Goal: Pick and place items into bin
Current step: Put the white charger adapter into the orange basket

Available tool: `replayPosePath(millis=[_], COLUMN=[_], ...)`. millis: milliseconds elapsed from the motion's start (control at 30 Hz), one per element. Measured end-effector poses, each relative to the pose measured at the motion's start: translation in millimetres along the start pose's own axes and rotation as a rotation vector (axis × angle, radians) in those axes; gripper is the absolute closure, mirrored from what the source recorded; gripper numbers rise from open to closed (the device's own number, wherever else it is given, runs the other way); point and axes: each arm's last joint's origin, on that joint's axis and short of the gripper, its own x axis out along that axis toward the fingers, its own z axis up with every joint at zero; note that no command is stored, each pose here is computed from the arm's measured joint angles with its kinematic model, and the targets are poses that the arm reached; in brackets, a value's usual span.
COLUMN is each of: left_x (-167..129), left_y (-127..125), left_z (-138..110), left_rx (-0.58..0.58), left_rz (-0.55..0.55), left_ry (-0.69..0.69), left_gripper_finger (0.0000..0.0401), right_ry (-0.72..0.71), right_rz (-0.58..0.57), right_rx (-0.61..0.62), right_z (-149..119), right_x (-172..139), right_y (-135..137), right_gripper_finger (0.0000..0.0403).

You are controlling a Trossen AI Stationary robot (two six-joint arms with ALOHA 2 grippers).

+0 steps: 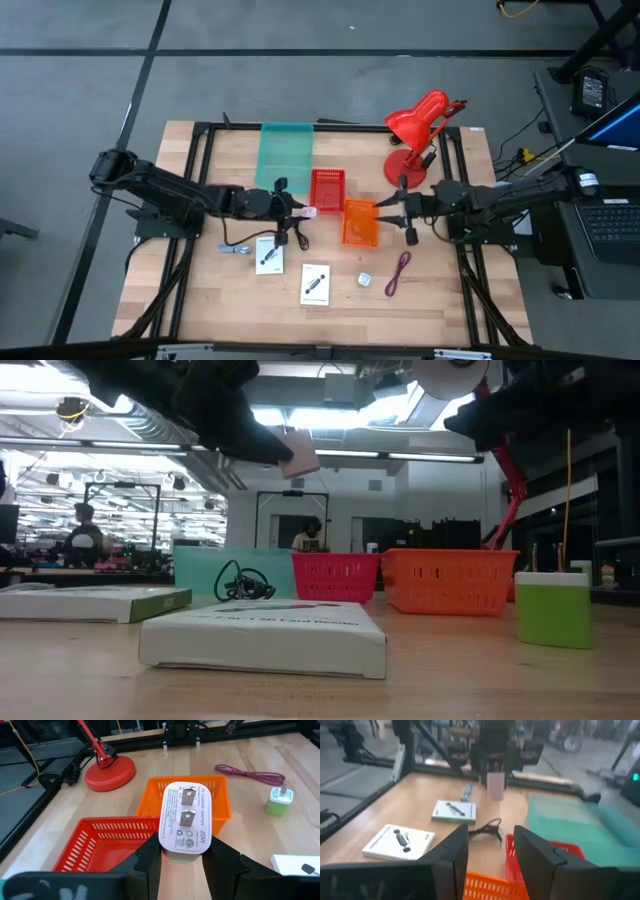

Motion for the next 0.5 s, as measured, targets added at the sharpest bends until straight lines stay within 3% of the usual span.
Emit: replayPosePath(millis=[167,500], left_x=[0.4,0.4], left_y=[1.5,-0.1], left_z=[1.3,4.6], left_rx=[-0.004,0.026], left_rz=[0.005,-0.048], left_ry=[-0.006,-0.04], left_gripper_finger=[0.0293,0.0293], right_ry=[0.078,0.017], right_rz=[-0.046,-0.054], right_rx=[-0.022,-0.07], right_z=[7.0,14.3], right_x=[22.4,72.6], right_y=[9.0,15.5], right_gripper_finger=[0.0263,0.0263])
